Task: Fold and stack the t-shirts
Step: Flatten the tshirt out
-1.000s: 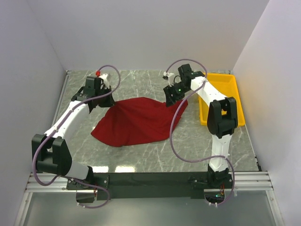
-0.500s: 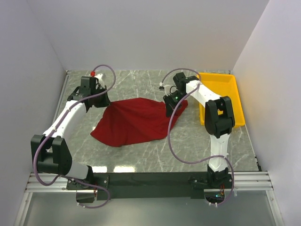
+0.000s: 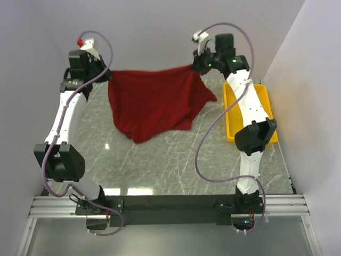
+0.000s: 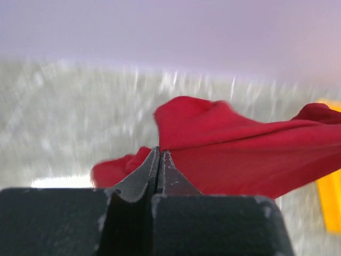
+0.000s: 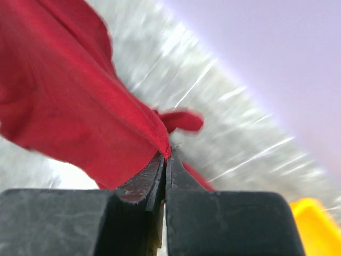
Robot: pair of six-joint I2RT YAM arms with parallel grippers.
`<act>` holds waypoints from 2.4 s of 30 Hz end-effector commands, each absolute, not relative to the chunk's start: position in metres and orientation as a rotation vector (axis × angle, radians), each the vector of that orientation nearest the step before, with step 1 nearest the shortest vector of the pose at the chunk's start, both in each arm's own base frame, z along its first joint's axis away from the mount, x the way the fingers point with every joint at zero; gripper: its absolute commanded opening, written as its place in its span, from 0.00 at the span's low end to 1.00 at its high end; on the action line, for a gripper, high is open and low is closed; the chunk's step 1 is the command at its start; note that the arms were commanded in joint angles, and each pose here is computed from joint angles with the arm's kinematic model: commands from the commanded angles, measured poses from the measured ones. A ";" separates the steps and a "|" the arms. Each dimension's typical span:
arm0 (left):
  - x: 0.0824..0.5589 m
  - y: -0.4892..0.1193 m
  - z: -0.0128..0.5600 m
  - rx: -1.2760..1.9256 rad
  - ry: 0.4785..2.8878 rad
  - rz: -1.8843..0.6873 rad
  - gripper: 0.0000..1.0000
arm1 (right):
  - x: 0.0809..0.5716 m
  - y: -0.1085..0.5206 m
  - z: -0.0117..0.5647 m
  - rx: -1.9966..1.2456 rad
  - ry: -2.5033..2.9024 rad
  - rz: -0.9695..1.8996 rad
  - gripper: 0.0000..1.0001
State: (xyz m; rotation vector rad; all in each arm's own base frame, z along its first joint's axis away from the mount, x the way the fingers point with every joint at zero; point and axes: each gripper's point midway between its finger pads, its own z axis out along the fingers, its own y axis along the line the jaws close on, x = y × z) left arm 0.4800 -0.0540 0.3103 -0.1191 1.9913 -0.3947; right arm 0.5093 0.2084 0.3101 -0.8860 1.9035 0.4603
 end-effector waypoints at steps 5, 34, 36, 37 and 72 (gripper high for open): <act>0.448 -0.032 0.478 -0.089 1.446 -0.381 0.00 | 0.478 0.170 0.491 -0.693 1.408 0.398 0.00; 0.212 -0.073 0.242 -0.426 2.180 -0.698 0.76 | 0.247 0.221 0.188 -1.704 1.720 0.887 0.70; 0.222 -0.066 0.239 -0.487 2.148 -0.669 0.80 | 0.275 0.227 0.189 -1.576 1.811 0.894 0.70; 0.236 -0.066 0.243 -0.482 2.099 -0.681 0.79 | 0.288 0.227 0.188 -1.514 1.854 0.895 0.70; 0.344 0.021 0.063 -1.298 2.352 -0.035 0.53 | 0.418 0.211 0.135 -0.822 2.334 0.733 0.61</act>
